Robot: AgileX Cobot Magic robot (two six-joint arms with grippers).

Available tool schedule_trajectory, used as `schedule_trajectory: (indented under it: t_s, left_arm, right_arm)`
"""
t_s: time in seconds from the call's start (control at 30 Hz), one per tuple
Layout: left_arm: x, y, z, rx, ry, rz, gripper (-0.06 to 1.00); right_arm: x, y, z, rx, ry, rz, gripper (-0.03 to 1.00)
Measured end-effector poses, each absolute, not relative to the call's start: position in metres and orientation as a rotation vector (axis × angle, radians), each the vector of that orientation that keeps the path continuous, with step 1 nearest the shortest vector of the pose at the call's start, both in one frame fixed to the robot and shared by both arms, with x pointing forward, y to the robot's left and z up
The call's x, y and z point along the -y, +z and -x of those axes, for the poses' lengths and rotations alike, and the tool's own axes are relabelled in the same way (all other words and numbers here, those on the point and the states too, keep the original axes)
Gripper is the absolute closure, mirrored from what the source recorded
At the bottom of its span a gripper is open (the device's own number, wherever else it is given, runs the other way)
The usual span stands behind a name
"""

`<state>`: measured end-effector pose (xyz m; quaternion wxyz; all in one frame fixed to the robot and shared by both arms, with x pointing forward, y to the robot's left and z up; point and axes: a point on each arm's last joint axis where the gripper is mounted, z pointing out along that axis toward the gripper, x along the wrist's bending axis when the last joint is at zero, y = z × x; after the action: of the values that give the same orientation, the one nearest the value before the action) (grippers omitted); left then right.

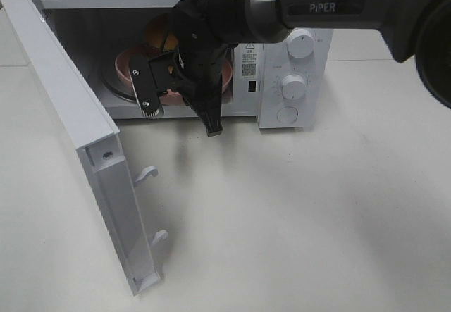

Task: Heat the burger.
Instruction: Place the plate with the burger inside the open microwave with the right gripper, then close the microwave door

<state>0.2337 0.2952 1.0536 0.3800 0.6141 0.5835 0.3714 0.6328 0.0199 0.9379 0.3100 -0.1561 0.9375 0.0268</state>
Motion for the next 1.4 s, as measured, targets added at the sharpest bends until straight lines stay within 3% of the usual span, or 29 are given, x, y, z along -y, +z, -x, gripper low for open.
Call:
schedule_trajectory:
  t_s: [0.77, 0.93, 1.0, 1.17, 1.4]
  left_arm:
    - [-0.295, 1.054, -0.234, -1.49, 0.948, -1.568, -0.03]
    - [-0.295, 1.054, -0.234, -1.49, 0.948, -1.568, -0.03]
    - [-0.295, 1.054, -0.234, -1.49, 0.948, -1.568, -0.03]
    - [-0.295, 1.054, -0.234, -1.49, 0.948, -1.568, -0.03]
    - [-0.295, 1.054, -0.234, -1.49, 0.948, -1.568, -0.03]
  right_arm:
    - [-0.031, 0.928, -0.648, -2.452, 0.105, 0.297, 0.88]
    - [-0.032, 0.929, -0.649, -2.433, 0.124, 0.301, 0.77]
    - [-0.032, 0.929, -0.649, -2.433, 0.125, 0.301, 0.67]
    - [-0.034, 0.931, -0.649, -2.433, 0.143, 0.288, 0.54]
    - [-0.035, 0.931, -0.648, -2.45, 0.18, 0.261, 0.44]
